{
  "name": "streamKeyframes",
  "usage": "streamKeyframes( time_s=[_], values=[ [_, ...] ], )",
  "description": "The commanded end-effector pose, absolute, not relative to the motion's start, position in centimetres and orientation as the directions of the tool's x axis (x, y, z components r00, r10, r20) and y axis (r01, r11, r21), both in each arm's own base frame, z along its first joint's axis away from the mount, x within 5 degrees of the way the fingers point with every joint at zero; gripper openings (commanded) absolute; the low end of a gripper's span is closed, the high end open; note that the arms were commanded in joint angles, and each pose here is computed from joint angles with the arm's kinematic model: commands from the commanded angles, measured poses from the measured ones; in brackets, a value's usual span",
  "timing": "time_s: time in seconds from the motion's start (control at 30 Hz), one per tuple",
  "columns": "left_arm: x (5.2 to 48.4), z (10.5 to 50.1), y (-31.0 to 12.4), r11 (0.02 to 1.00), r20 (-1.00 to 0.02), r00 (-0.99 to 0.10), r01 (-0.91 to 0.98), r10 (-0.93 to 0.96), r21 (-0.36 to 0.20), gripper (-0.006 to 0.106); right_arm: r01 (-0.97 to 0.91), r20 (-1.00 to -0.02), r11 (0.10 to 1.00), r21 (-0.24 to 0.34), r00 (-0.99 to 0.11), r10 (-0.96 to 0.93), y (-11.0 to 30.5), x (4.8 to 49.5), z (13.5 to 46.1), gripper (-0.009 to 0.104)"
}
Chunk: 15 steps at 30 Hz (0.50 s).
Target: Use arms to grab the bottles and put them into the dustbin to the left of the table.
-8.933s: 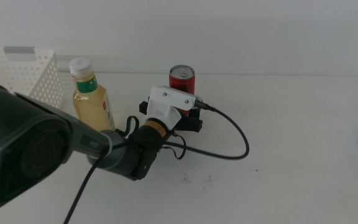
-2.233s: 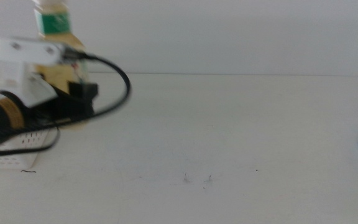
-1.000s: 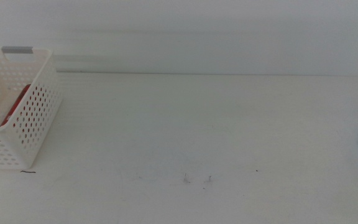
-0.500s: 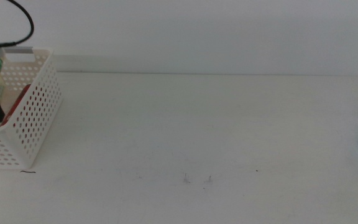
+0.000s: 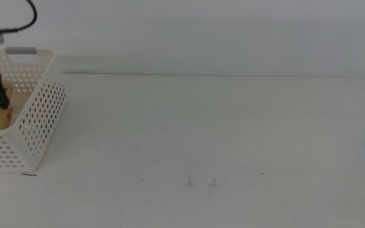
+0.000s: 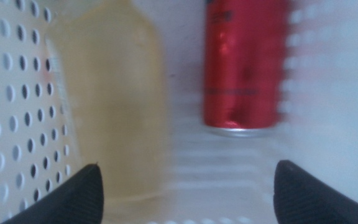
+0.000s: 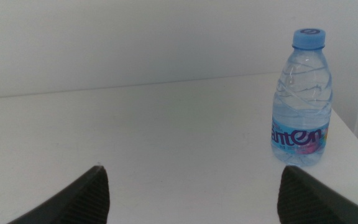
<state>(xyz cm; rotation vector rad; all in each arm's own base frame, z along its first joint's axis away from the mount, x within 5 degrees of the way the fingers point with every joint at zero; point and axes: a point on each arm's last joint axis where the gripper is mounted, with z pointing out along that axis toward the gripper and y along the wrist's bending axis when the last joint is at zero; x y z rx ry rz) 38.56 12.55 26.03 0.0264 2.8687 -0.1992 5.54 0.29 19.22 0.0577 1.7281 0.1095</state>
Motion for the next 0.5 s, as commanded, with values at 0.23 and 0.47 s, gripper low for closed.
streamKeyframes(
  time_s=[0.23,0.47],
  values=[
    [32.6,37.5,2.9,0.975,-0.516,-0.844,0.212,0.15,-0.063,0.094,-0.022,-0.985,0.996,0.092,-0.152,0.088,0.3,5.5,19.2,0.093],
    [24.7,44.6,-5.6,0.816,-0.703,-0.558,0.575,0.441,0.055,0.094,-0.022,-0.985,0.996,0.092,-0.152,0.088,0.3,5.5,19.2,0.093]
  ],
)
